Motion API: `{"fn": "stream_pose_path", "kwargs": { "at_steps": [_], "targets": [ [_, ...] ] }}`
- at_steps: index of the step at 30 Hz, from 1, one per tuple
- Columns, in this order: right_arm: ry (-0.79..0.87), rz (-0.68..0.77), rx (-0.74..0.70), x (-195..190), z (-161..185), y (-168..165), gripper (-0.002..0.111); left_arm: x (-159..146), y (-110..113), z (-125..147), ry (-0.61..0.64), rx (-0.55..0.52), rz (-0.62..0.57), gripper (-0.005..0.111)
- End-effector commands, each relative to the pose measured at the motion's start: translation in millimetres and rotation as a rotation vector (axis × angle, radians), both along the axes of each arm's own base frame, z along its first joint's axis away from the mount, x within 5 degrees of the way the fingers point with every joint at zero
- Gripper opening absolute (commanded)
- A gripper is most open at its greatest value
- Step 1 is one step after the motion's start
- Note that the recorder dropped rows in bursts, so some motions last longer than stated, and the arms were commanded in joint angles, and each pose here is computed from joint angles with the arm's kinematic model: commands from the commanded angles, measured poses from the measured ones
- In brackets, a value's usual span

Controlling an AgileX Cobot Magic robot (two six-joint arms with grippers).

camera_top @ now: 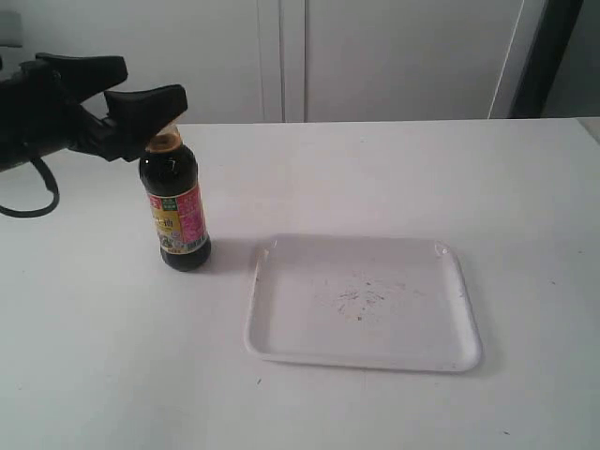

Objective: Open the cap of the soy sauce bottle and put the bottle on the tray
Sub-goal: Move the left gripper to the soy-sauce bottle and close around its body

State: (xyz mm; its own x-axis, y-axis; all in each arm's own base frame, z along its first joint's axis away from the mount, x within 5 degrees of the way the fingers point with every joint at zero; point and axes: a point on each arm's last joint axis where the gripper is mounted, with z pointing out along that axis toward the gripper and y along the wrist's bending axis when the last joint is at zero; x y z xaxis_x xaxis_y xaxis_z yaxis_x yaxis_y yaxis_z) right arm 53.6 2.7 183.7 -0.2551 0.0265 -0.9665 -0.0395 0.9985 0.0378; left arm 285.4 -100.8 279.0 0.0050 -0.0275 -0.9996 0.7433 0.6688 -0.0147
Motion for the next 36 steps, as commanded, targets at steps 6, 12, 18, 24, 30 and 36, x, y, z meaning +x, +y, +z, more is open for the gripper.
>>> {"fn": "stream_pose_path", "kwargs": {
  "at_steps": [6,12,18,24,30,36],
  "targets": [
    [-0.005,0.000,-0.008,-0.1,-1.1,-0.2,0.000,37.1,-8.0,-22.2,0.028,0.014,-0.015,0.105],
    [-0.005,0.000,-0.008,-0.1,-1.1,-0.2,0.000,51.5,-8.7,-39.5,0.062,-0.014,0.005,0.105],
    [-0.005,0.000,-0.008,-0.1,-1.1,-0.2,0.000,59.0,-9.0,-58.5,0.098,-0.006,0.018,0.105],
    [-0.005,0.000,-0.008,-0.1,-1.1,-0.2,0.000,63.2,-11.0,-77.1,0.115,-0.003,-0.001,0.105],
    [-0.005,0.000,-0.008,-0.1,-1.1,-0.2,0.000,67.6,-11.7,-99.6,0.147,0.020,-0.002,0.105],
    [-0.005,0.000,-0.008,-0.1,-1.1,-0.2,0.000,69.9,-12.6,-119.3,0.178,0.034,-0.010,0.105]
  ]
}}
